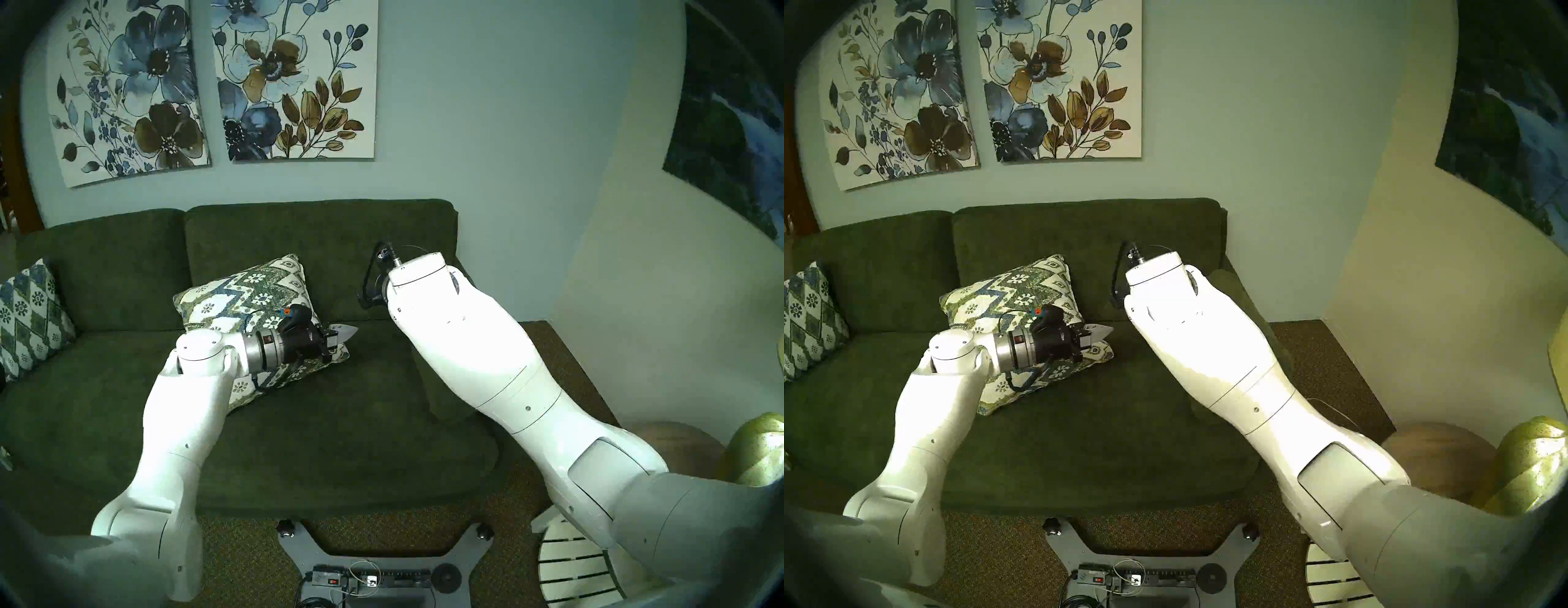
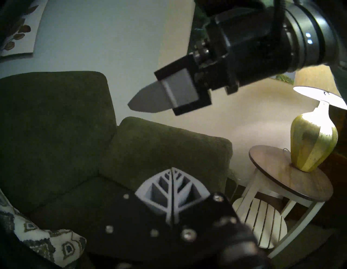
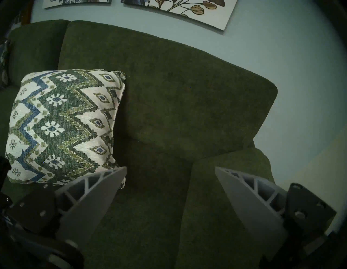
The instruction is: Fix throw pillow on sofa
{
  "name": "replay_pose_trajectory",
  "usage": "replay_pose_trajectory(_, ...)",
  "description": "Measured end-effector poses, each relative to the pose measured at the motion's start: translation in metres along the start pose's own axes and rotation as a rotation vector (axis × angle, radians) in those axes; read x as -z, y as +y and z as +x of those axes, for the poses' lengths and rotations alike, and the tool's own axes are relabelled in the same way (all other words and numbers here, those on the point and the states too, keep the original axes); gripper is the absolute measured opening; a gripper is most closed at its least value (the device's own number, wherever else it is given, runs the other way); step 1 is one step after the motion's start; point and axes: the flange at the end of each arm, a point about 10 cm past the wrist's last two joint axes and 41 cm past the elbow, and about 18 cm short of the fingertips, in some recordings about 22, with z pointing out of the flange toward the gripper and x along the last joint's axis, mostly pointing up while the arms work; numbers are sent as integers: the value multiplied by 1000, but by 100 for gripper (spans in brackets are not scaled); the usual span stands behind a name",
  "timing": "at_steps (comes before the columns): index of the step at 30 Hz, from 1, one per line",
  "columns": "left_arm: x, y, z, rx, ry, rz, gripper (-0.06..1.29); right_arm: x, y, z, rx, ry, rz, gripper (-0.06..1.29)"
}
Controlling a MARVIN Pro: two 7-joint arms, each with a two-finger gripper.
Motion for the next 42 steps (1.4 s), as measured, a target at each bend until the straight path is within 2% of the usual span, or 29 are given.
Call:
replay_pose_trajectory(4, 25, -2, -3, -3, 0, 70, -2, 1, -1, -1, 3, -3, 0, 123)
replay_pose_trajectory(7, 42, -10, -10, 1, 9, 175, -2, 1, -3, -3, 7, -7, 3, 123)
replay_pose_trajectory(10, 49, -16, -15, 3, 20, 253, -2, 1, -4, -5, 9, -11, 6, 123)
replay_pose_trajectory(15, 44, -26, -32, 39, 40, 375, -1, 2, -6, -6, 12, -19, 9, 123)
replay_pose_trajectory(20, 34, -32, -47, 89, 60, 461, 22, 2, -7, -7, 11, -26, 12, 123)
replay_pose_trajectory(22, 34, -33, -50, 97, 69, 483, 28, 3, -7, -7, 11, -28, 13, 123)
replay_pose_trajectory(23, 34, -35, -51, 100, 77, 497, 56, 3, -7, -7, 11, -30, 13, 123)
replay_pose_trajectory(24, 37, -37, -51, 97, 89, 524, 99, 3, -7, -7, 11, -32, 13, 123)
replay_pose_trajectory(26, 42, -40, -50, 86, 105, 561, 123, 3, -7, -7, 11, -34, 13, 123)
replay_pose_trajectory(30, 61, -44, -50, 54, 131, 627, 123, 3, -6, -7, 10, -38, 11, 123)
replay_pose_trajectory(33, 74, -47, -55, 43, 128, 669, 123, 4, -7, -7, 10, -43, 12, 123)
replay_pose_trajectory(37, 85, -50, -74, 58, 80, 705, 123, 4, -8, -8, 9, -55, 15, 123)
replay_pose_trajectory(42, 90, -46, -91, 62, 31, 696, 123, 6, -9, -8, 10, -66, 14, 123)
